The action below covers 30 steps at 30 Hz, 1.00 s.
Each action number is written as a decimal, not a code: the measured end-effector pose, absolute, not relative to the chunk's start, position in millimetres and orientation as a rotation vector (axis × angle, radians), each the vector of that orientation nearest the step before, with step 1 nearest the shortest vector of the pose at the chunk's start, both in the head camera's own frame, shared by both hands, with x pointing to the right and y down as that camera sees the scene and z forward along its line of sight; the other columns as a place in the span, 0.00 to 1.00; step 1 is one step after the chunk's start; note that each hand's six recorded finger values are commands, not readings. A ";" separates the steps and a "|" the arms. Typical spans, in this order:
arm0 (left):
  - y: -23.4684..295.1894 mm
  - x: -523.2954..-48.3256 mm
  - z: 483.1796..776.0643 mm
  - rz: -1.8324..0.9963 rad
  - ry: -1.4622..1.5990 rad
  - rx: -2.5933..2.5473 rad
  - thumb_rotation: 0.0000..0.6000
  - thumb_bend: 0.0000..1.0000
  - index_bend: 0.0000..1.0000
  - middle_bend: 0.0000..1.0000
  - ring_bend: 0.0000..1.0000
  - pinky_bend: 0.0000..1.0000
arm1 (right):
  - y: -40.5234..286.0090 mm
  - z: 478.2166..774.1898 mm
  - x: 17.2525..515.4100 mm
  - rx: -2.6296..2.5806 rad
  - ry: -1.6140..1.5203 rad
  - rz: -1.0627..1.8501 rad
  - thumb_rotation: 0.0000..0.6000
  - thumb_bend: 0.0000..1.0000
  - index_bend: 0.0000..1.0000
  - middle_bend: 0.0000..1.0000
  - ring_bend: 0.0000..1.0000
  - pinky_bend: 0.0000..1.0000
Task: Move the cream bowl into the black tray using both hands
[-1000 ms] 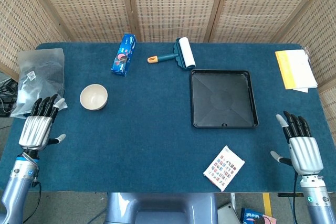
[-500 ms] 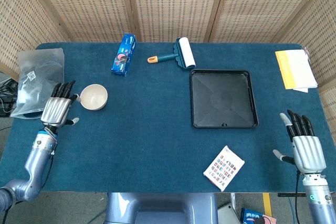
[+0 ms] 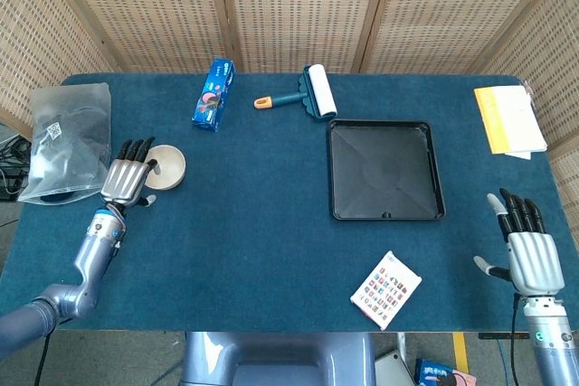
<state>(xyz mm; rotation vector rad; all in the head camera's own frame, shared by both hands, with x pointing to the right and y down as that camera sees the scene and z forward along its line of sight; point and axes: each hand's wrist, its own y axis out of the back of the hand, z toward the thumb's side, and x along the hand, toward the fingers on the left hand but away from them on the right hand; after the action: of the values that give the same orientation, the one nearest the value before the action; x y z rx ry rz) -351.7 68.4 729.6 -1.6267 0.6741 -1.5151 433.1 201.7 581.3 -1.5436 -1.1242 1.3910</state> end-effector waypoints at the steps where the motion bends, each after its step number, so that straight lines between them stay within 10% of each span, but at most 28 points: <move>1: 68.0 -350.4 733.1 -1.521 0.668 -1.629 1.00 0.20 0.46 0.00 0.00 0.00 | 201.6 581.7 433.7 -1.543 -1.125 1.392 1.00 0.16 0.02 0.00 0.00 0.00; 10: 63.4 -342.8 752.7 -1.553 0.641 -1.637 1.00 0.21 0.54 0.00 0.00 0.00 | 200.5 585.1 438.2 -1.535 -1.131 1.405 1.00 0.16 0.02 0.00 0.00 0.00; 19: 60.3 -336.4 754.8 -1.527 0.653 -1.641 1.00 0.54 0.70 0.00 0.00 0.00 | 199.7 584.6 439.4 -1.528 -1.140 1.398 1.00 0.16 0.03 0.00 0.00 0.00; 30: 57.6 -330.7 742.3 -1.439 0.692 -1.606 1.00 0.55 0.75 0.00 0.00 0.00 | 199.5 582.7 438.7 -1.532 -1.152 1.386 1.00 0.16 0.03 0.00 0.00 0.00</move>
<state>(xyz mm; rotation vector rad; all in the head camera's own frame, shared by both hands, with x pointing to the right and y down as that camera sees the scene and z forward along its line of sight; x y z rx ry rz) -330.7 57.6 742.3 -1.6057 0.6916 -1.4393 438.7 199.5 582.7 -1.5319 -1.1518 1.3864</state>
